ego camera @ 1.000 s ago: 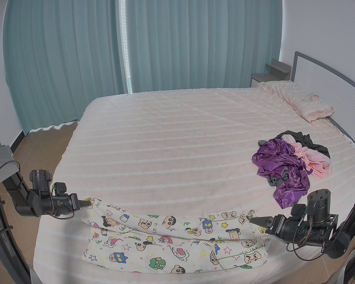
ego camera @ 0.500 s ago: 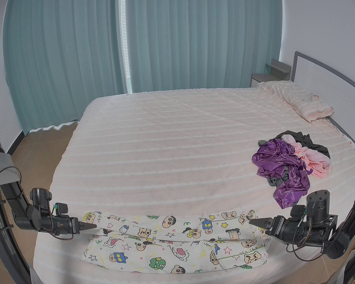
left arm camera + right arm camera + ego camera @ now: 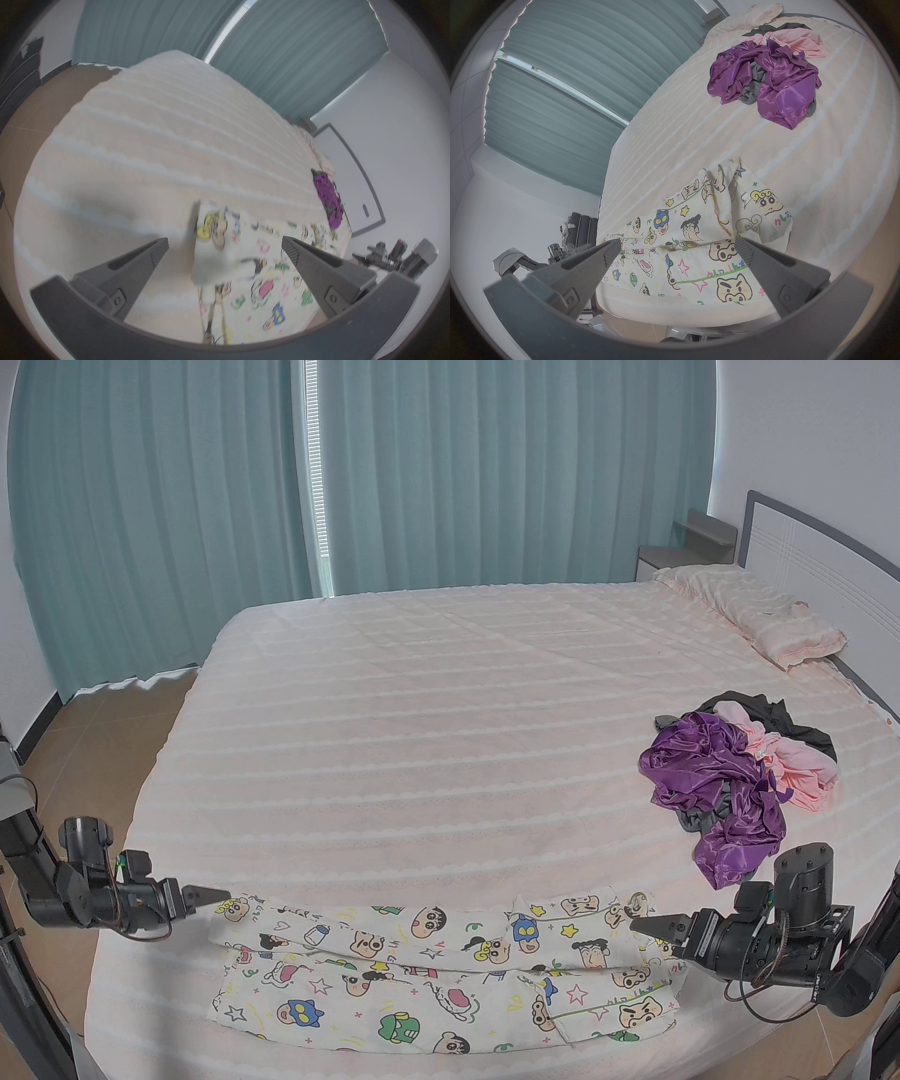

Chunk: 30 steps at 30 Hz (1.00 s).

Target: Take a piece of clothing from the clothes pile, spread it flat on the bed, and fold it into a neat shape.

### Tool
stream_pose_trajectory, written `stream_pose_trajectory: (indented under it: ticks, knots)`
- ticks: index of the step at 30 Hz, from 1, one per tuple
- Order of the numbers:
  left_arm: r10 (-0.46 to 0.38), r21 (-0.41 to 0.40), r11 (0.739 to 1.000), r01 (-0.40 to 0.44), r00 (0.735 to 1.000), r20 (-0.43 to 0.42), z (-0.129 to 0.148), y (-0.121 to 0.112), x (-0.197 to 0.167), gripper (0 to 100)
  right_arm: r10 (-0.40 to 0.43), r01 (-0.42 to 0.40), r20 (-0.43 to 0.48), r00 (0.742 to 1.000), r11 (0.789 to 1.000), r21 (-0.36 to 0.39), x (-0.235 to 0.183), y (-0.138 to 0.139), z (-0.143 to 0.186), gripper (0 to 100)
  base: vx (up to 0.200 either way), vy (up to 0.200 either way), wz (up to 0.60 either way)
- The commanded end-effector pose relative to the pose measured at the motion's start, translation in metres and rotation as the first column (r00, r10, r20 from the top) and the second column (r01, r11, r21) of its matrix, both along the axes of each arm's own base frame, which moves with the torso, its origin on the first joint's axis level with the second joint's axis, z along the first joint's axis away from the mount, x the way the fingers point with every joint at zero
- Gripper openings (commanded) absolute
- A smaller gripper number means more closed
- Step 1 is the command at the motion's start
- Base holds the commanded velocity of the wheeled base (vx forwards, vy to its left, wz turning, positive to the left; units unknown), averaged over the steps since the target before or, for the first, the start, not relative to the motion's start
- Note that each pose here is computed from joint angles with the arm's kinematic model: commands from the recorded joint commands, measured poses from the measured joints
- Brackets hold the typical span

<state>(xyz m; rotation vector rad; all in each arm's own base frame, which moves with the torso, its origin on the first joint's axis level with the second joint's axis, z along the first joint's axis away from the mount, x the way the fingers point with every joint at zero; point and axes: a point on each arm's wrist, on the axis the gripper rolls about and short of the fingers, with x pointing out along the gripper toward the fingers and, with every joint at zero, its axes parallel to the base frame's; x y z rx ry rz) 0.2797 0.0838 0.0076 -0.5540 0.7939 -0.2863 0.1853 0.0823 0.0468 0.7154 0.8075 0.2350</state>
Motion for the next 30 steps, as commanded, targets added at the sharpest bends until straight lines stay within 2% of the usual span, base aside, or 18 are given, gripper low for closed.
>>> stream_pose_trajectory:
  ticks: [1, 5, 9, 26, 30]
  knots:
    - [-0.027, -0.010, 1.000, 0.028, 0.999, 0.023, 0.002, -0.010, 0.028, 100, 0.000, 0.000, -0.002, 1.000, 1.000, -0.001, 0.000, 0.000, -0.001, 100, 0.000, 0.000, 0.00]
    - [-0.053, 0.003, 0.999, 0.053, 0.998, -0.027, -0.014, -0.021, 0.040, 100, 0.003, -0.003, -0.003, 1.000, 1.000, 0.000, 0.000, 0.000, -0.001, 100, 0.000, 0.000, 0.00]
    - [-0.072, 0.008, 0.997, 0.073, 0.997, -0.039, -0.025, -0.027, 0.051, 100, 0.003, -0.003, -0.003, 1.000, 1.000, 0.000, 0.000, 0.000, -0.001, 100, 0.000, 0.000, 0.00]
    - [-0.069, 0.028, 0.997, 0.070, 0.996, -0.054, -0.032, -0.028, 0.057, 100, 0.003, -0.003, -0.011, 1.000, 1.000, -0.004, 0.000, 0.001, -0.003, 100, 0.000, 0.000, 0.00]
    - [-0.086, 0.062, 0.994, 0.090, 0.994, -0.071, -0.036, -0.028, 0.054, 100, 0.003, -0.003, -0.011, 1.000, 1.000, -0.004, 0.000, 0.001, -0.003, 100, 0.000, 0.000, 0.00]
